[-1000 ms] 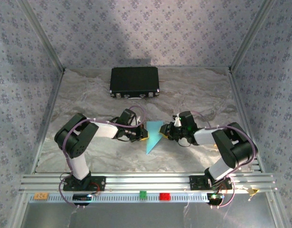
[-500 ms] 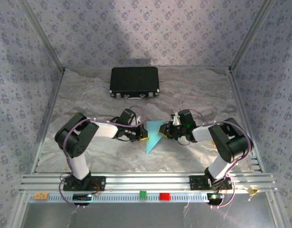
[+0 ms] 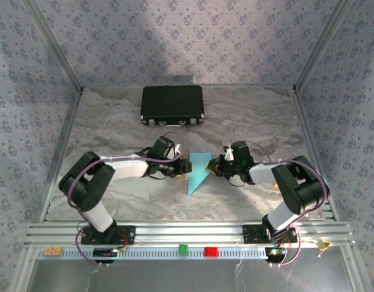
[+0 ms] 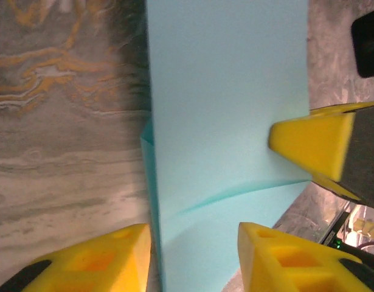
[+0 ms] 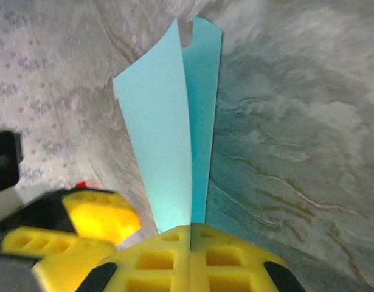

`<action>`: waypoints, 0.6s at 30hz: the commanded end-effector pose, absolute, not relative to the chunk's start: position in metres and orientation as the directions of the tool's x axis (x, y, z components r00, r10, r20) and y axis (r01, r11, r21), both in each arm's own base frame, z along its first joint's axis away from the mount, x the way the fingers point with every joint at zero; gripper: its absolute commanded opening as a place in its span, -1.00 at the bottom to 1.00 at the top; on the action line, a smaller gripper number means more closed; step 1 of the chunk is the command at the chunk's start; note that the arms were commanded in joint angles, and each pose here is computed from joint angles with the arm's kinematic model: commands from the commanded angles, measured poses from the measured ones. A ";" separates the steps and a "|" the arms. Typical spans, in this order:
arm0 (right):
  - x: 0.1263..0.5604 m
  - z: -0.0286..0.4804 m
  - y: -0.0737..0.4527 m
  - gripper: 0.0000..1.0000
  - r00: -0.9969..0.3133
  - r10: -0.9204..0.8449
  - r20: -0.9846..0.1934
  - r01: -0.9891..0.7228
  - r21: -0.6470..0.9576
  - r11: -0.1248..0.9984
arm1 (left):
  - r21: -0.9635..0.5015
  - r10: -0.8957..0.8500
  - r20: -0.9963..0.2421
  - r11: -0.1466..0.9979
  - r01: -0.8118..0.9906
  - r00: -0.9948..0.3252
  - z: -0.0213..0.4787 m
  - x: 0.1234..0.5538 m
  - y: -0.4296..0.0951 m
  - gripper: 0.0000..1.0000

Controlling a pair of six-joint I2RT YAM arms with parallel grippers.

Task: Fold a paper plane with a square sheet of paper (pick it up from the middle)
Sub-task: Fold the wing for the fifth time at the center of the table.

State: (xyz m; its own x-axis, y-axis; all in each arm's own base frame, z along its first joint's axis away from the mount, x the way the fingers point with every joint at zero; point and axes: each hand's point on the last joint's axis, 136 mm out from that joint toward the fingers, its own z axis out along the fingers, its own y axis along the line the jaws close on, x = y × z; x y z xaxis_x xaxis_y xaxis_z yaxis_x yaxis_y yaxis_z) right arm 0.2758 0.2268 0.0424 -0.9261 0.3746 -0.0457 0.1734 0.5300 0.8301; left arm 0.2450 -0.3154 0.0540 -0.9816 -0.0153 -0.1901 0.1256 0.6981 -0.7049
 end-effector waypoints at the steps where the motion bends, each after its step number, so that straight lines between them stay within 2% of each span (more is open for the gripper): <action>1: 0.275 0.038 0.214 -0.92 -0.871 0.492 -0.001 0.294 0.801 0.521 | -0.620 0.033 -0.302 0.753 0.223 -0.953 0.069 0.247 -0.314 -0.02; 8: 0.274 0.044 0.207 -0.92 -0.811 0.585 0.023 0.363 0.804 0.471 | -0.470 0.195 -0.432 0.784 0.405 -0.880 0.076 0.224 -0.325 0.01; 18: 0.276 0.052 0.215 -0.90 -0.822 0.569 0.022 0.347 0.812 0.470 | -0.222 0.425 -0.510 0.775 0.592 -0.748 0.063 0.196 -0.341 -0.04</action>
